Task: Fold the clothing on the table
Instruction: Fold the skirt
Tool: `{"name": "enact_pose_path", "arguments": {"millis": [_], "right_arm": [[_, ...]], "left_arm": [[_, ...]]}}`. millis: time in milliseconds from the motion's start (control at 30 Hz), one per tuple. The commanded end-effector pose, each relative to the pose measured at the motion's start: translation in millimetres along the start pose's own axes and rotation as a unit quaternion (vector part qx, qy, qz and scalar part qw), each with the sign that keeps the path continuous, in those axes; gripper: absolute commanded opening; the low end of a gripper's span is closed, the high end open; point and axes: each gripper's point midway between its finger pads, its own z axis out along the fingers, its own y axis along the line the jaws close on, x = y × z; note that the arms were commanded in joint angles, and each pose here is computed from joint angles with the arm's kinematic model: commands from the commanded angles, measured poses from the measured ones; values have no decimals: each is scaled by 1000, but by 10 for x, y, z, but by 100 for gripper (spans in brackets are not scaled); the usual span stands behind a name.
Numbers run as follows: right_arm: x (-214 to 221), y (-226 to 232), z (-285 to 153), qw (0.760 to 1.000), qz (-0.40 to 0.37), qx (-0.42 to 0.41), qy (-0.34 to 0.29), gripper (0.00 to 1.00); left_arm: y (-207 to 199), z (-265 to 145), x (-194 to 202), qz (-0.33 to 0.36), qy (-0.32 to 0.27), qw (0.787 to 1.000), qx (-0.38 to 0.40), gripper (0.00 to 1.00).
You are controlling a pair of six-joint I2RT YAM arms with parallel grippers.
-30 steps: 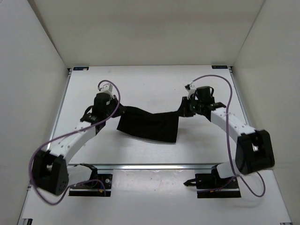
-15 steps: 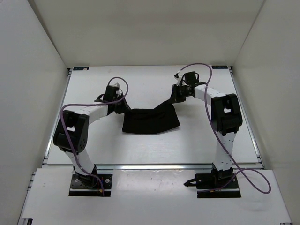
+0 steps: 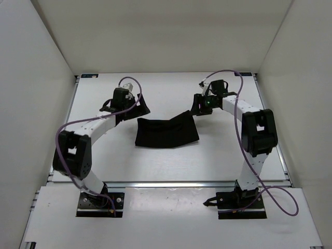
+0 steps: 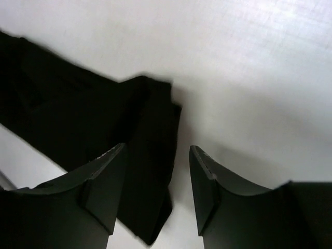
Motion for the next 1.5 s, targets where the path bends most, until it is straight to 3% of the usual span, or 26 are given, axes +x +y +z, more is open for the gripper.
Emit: {"name": "enact_pose_path", "arguments": {"millis": [0, 200, 267, 300, 433, 600, 733, 933, 1100, 1233, 1467], "right_arm": [[-2, 201, -319, 999, -32, -5, -41, 48], [423, 279, -382, 999, -18, -30, -29, 46], [499, 337, -348, 999, -23, -41, -24, 46], [517, 375, -343, 998, -25, -46, -23, 38], [332, 585, -305, 995, -45, -76, -44, 24], [127, 779, -114, 992, -64, -102, -34, 12], [286, 827, 147, 991, -56, -125, 2, 5], [499, 775, 391, 990, -30, -138, 25, 5], [324, 623, 483, 990, 7, -143, -1, 10], [175, 518, 525, 989, 27, -139, -30, 9], [-136, 182, 502, 990, 62, -100, -72, 7]], "left_arm": [[-203, -339, 227, 62, -6, 998, 23, 95], [-285, -540, 597, 45, -22, 997, 61, 65], [-272, -522, 649, 36, -19, 997, 68, 42], [-302, -530, 609, 30, -25, 996, 81, 31], [-346, -442, 616, 16, -31, 995, 99, 3], [-366, -181, 755, 5, 25, 995, 98, 0], [-328, -41, 864, -12, 50, 994, 99, 0], [-261, 45, 861, -18, 51, 994, 96, 0], [-115, 172, 865, -27, 44, 997, 54, 0], [-54, 192, 855, -25, 25, 999, 34, 0], [116, 268, 927, -41, 47, 998, 5, 0]]}}
